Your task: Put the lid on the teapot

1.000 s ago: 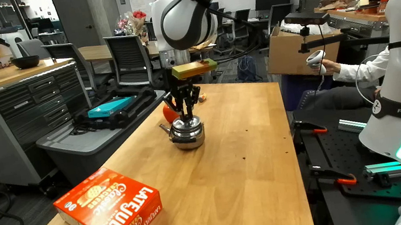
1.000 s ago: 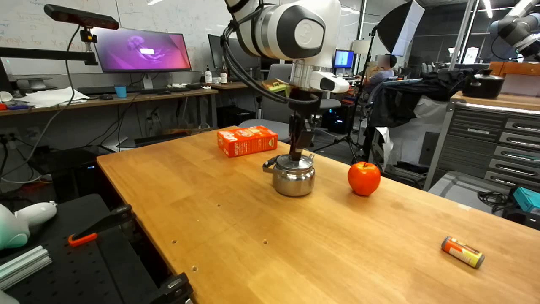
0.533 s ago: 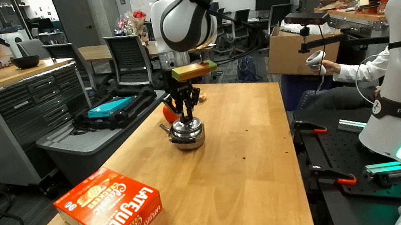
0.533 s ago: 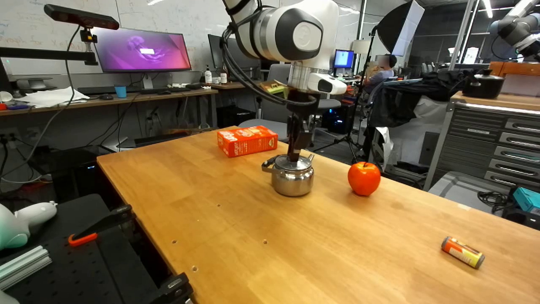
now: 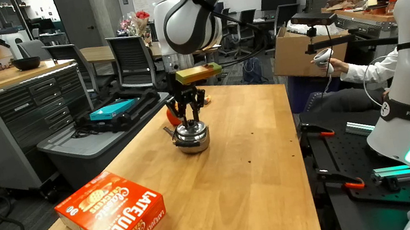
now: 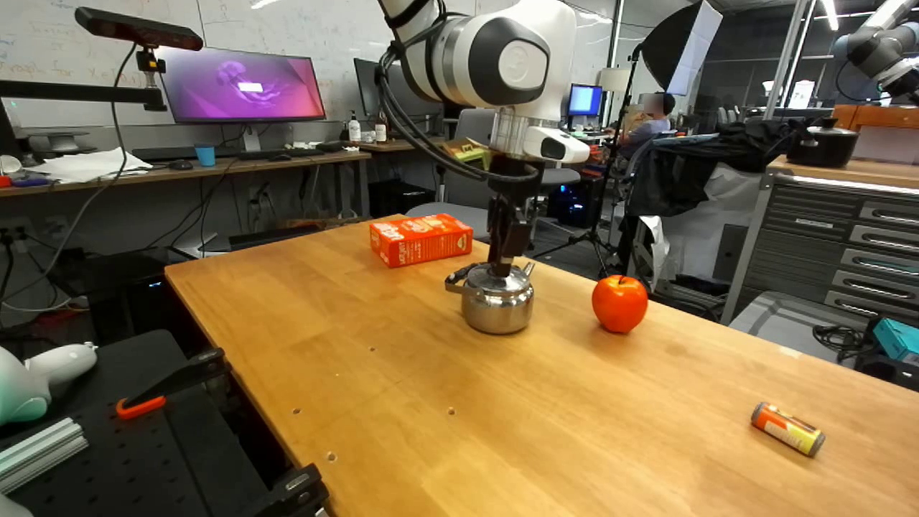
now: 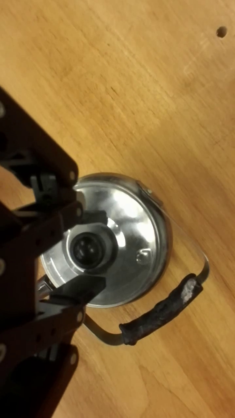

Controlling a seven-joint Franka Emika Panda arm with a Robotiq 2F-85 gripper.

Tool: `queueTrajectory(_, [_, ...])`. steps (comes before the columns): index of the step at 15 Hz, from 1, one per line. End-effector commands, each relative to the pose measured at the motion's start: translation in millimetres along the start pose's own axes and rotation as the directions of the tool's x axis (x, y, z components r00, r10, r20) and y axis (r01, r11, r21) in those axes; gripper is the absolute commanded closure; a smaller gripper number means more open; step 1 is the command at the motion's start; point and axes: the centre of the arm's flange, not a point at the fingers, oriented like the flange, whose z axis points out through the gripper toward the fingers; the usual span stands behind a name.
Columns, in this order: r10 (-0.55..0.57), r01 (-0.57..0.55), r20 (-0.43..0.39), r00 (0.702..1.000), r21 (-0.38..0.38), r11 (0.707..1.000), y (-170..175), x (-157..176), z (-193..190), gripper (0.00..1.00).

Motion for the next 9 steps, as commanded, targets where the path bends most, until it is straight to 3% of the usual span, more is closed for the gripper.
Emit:
queueTrajectory(1, [-0.011, 0.011, -0.017, 1.0, 0.009, 1.0, -5.6, 2.8, -7.7, 0.2])
queueTrajectory(4, [-0.027, 0.028, -0.034, 0.999, 0.02, 0.999, -4.4, -5.5, -14.5, 0.0])
queueTrajectory(9, [-0.085, 0.089, -0.085, 0.993, 0.047, 0.995, 0.9, -18.6, -39.4, 0.0])
